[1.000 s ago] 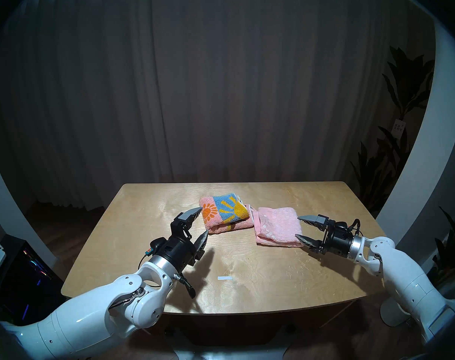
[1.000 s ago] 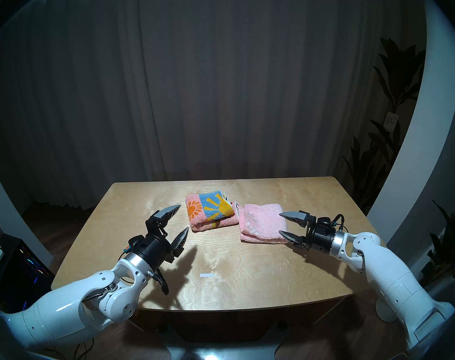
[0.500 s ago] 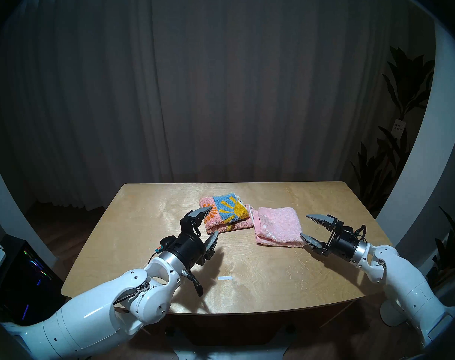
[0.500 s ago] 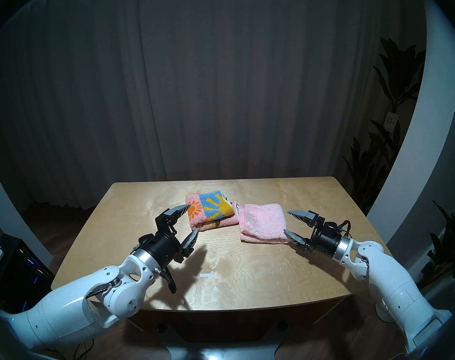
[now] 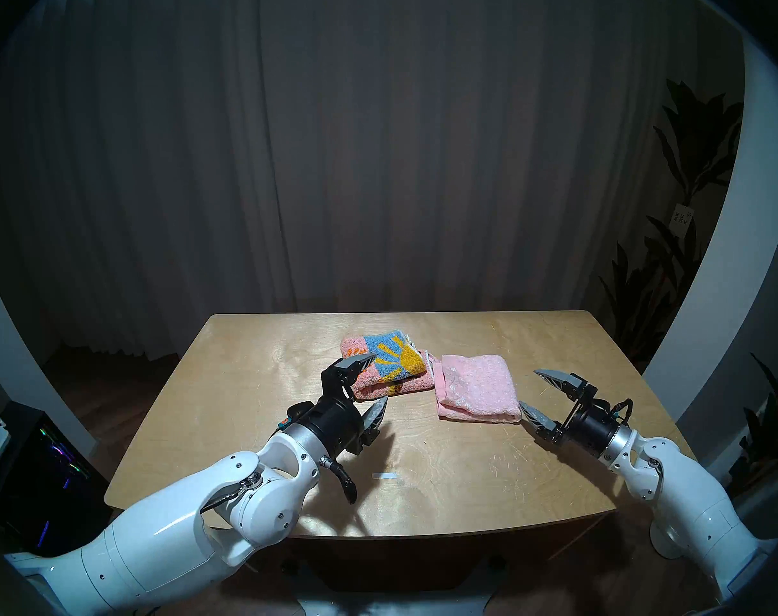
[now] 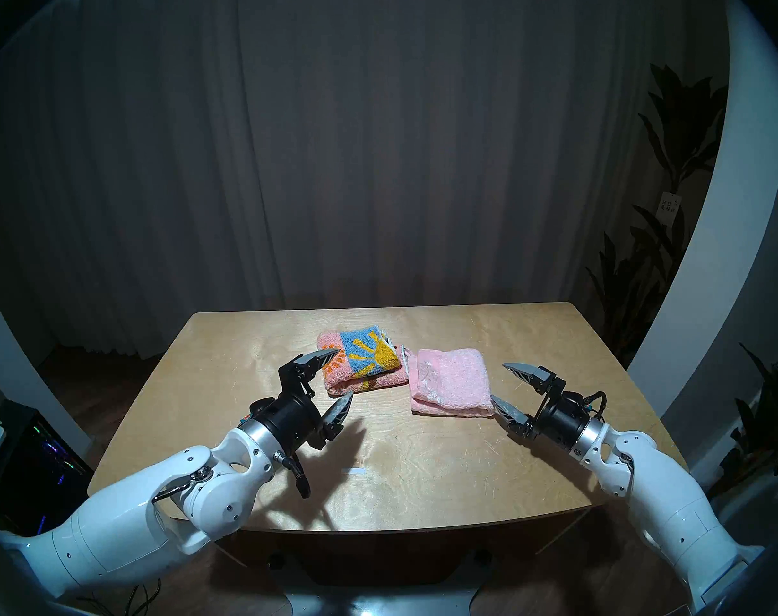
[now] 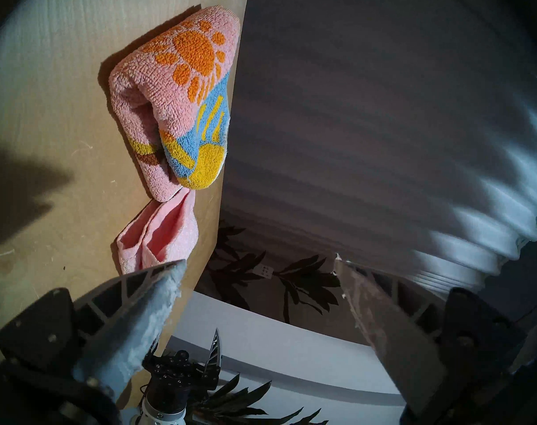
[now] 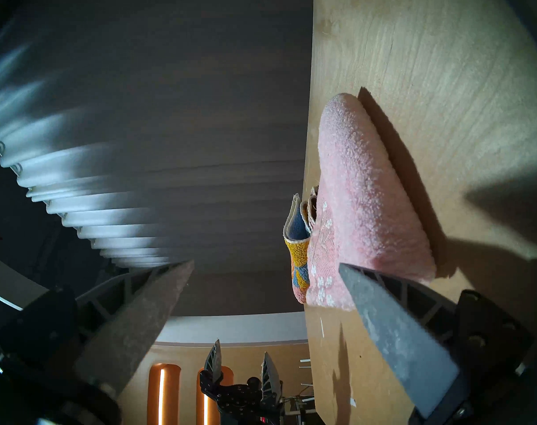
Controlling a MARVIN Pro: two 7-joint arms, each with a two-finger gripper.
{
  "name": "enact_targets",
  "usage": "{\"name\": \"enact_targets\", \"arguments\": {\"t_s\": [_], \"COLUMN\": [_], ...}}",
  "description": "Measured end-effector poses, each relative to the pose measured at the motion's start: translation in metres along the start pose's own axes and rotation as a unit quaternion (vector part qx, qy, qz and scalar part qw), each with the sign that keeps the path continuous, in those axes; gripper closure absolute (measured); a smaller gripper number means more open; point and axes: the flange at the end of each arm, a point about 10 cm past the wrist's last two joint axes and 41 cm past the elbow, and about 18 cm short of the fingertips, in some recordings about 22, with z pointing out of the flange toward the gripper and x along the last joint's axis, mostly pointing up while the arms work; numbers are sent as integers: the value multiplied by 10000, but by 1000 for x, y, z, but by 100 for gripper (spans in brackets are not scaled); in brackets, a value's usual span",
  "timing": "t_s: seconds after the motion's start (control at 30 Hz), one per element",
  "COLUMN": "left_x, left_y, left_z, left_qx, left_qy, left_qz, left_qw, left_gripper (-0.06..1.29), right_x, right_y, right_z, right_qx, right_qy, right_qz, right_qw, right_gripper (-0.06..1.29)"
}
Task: Fold each towel twice and stack them on table
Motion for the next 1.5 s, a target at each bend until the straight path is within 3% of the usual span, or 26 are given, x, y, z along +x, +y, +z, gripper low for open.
{"name": "enact_targets", "arguments": {"t_s": [0.63, 1.0, 1.5], "left_x": [-7, 3, 17], "left_y": [9, 12, 10], "left_z": [13, 18, 21], "left_qx": [202, 317, 449], "left_qy": [-219, -144, 6], "left_qz": [-131, -123, -163], "left_qw": [9995, 9993, 9989], "left_gripper": [3, 3, 3], "right_x": [-7, -18, -45], "right_y": [-10, -14, -2], "right_z": [-8, -4, 3], "right_qx": [193, 180, 114], "right_qy": [345, 452, 682], "right_qz": [107, 222, 699], "right_qw": [9992, 9986, 9952], "right_gripper": [-1, -1, -1]}}
